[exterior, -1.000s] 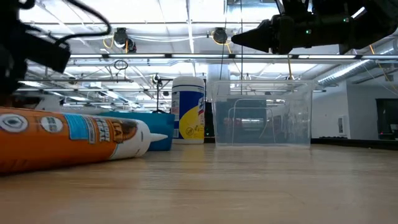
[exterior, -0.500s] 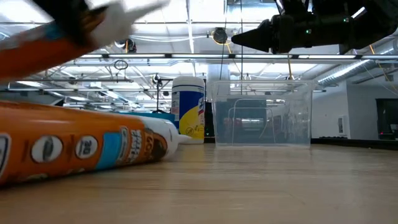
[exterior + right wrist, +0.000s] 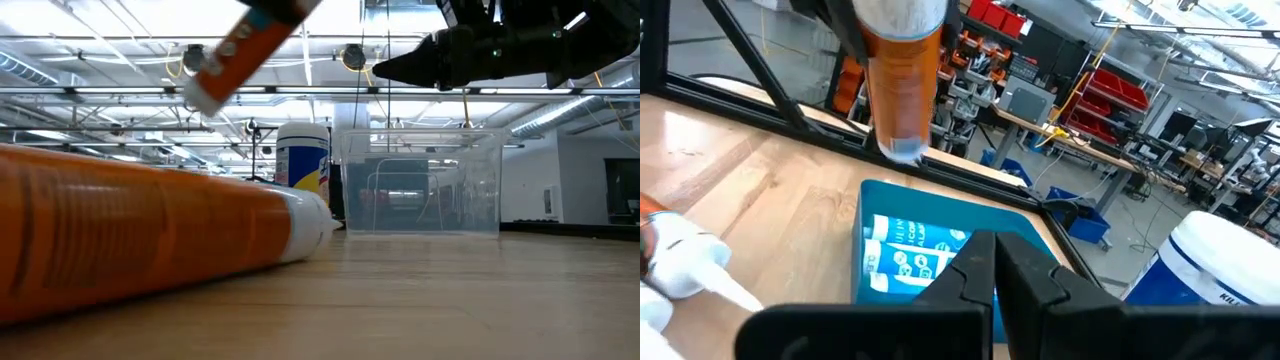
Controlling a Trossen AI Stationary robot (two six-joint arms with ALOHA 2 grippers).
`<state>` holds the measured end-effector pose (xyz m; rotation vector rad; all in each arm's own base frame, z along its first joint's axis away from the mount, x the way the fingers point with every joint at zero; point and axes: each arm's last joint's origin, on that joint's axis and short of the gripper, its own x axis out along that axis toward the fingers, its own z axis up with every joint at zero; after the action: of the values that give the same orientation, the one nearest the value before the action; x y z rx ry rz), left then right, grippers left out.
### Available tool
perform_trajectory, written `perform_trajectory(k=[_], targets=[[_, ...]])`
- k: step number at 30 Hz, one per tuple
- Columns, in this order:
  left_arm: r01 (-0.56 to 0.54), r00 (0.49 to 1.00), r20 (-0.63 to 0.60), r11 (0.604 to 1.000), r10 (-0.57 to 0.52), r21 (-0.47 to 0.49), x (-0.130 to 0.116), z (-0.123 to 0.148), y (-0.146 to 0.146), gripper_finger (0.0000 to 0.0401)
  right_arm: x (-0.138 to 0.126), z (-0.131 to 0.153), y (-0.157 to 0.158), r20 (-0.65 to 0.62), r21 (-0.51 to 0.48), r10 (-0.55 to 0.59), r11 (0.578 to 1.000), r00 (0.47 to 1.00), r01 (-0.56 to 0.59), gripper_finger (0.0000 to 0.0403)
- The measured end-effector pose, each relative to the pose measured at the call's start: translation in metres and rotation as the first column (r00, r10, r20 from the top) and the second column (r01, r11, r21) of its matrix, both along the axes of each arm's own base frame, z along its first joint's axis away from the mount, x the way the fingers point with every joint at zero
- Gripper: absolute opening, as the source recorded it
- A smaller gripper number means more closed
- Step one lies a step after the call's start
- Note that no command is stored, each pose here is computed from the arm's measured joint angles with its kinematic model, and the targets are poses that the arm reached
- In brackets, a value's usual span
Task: Pick & place silicon tubes, Sealant and Lysol wipes
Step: Put the orange caulk tube into the transparent bin
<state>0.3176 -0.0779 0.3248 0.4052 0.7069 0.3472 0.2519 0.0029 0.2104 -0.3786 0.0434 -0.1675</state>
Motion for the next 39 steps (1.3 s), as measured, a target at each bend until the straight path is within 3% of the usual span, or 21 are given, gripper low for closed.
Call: perform_trajectory(k=[5,10,12,17,24,31,36,39], targets=[[0.194,0.976,0.105,0.981,-0.19,-0.024,0.023,0.014,0.035,0.0211,0.0,-0.003,-0.002,-0.029,-0.007,-0.055,0.998,0.998,0.055,0.0],[0.417,0.88,0.259,0.909,-0.397,-0.025,0.035,0.029,0.07,0.0211,-0.002,-0.006,-0.008,-0.07,-0.054,-0.223,0.974,0.972,0.22,0.0],[0.473,0.841,0.31,0.881,-0.443,-0.023,0.037,0.033,0.086,0.021,-0.003,-0.007,-0.011,-0.08,-0.08,-0.265,0.963,0.961,0.259,0.0],[0.512,0.801,0.374,0.859,-0.467,-0.024,0.035,0.038,0.129,0.021,-0.003,-0.006,-0.02,-0.078,-0.113,-0.33,0.941,0.941,0.32,0.0007],[0.598,0.734,0.426,0.8,-0.528,-0.038,0.052,0.016,0.172,0.0209,-0.002,-0.002,-0.03,-0.026,-0.061,-0.215,0.975,0.976,0.213,0.0102],[0.619,0.706,0.462,0.785,-0.536,-0.035,0.06,-0.001,0.203,0.0209,-0.002,0.008,-0.034,0.085,0.027,-0.179,0.984,0.98,0.177,0.0214],[0.686,0.619,0.521,0.727,-0.587,0.005,0.06,0.002,0.213,0.0209,-0.003,0.011,-0.042,0.132,0.069,-0.191,0.981,0.973,0.183,0.0253],[0.723,0.572,0.556,0.69,-0.603,0.004,0.062,0.004,0.215,0.021,-0.005,0.014,-0.05,0.169,0.121,-0.144,0.985,0.975,0.124,0.0258]])
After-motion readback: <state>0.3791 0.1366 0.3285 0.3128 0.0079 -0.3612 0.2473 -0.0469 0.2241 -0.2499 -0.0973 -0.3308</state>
